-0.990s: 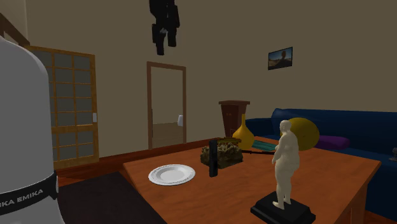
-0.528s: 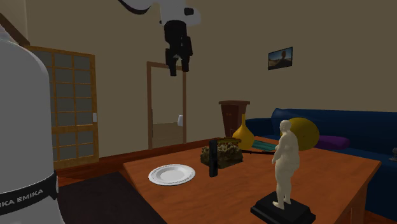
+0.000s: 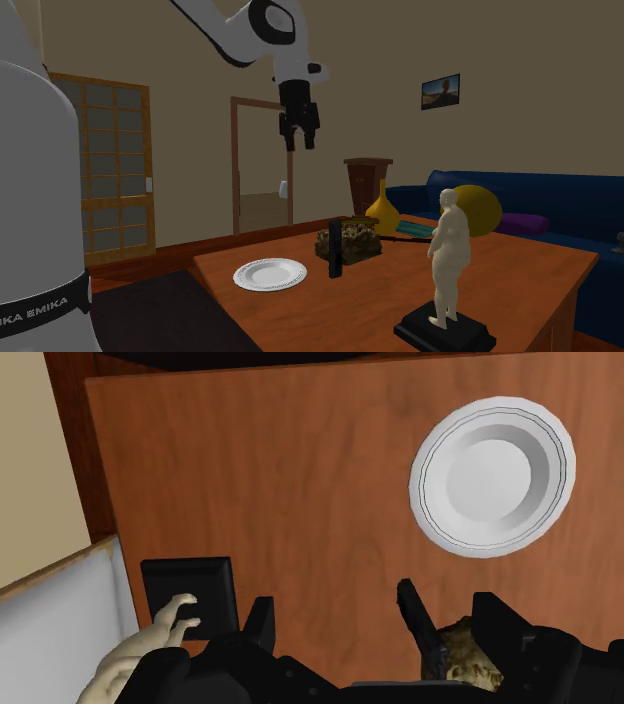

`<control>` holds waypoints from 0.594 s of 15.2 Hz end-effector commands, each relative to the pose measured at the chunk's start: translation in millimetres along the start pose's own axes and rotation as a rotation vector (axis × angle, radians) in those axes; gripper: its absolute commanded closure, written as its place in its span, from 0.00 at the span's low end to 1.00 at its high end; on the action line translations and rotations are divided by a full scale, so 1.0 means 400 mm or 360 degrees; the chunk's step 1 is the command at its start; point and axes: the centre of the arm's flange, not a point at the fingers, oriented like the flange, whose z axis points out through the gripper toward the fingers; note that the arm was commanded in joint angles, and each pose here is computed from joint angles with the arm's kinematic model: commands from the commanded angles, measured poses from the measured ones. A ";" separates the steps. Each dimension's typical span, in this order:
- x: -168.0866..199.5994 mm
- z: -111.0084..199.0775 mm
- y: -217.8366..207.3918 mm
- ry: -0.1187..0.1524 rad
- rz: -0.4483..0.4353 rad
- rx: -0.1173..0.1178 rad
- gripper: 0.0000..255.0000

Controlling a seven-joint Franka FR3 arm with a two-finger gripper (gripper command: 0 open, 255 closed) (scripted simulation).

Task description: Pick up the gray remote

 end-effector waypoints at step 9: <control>0.190 0.236 -0.120 0.0021 0.0000 -0.0007 0.00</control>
